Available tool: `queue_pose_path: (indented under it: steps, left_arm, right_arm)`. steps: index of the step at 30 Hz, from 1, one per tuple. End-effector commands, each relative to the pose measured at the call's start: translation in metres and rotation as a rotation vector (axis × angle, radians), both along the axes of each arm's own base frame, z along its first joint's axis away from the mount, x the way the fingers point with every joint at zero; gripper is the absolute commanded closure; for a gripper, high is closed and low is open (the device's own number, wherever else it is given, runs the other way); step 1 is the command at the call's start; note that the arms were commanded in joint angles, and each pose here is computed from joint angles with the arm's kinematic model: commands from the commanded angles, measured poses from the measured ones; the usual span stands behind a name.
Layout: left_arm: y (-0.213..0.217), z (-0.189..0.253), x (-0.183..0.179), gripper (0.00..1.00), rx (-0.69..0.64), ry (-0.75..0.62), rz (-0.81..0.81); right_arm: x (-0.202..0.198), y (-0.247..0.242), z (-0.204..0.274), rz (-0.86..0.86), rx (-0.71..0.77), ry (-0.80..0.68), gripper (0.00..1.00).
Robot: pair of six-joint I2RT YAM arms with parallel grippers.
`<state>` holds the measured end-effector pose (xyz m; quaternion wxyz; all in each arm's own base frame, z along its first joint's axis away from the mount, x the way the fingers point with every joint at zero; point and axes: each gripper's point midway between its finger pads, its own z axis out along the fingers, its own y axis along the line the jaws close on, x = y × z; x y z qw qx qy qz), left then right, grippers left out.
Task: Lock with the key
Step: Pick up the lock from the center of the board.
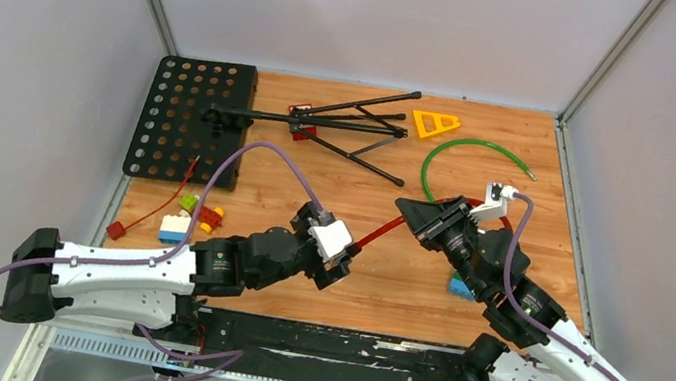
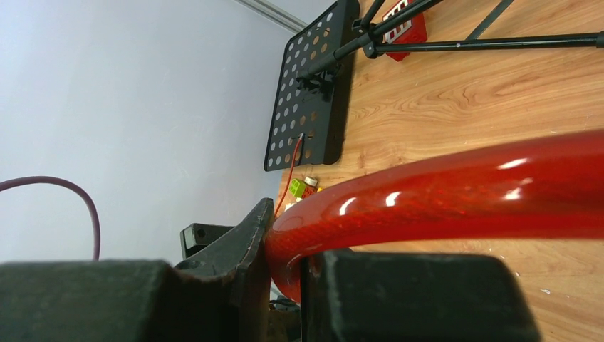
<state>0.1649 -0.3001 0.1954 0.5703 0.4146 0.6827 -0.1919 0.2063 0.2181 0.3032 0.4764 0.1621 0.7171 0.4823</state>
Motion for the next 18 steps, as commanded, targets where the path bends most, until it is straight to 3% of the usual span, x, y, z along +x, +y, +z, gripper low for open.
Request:
queue_pose_path:
  steps: [1,18]
  left_arm:
    - [0.021,0.004,0.005,0.00,0.059,-0.043,0.045]
    - [0.050,0.057,-0.005,0.00,-0.003,-0.143,-0.004]
  right_arm:
    - [0.001,-0.005,0.018,-0.018,0.054,-0.041,1.00]
    - [0.002,-0.002,0.013,-0.015,0.047,-0.029,1.00]
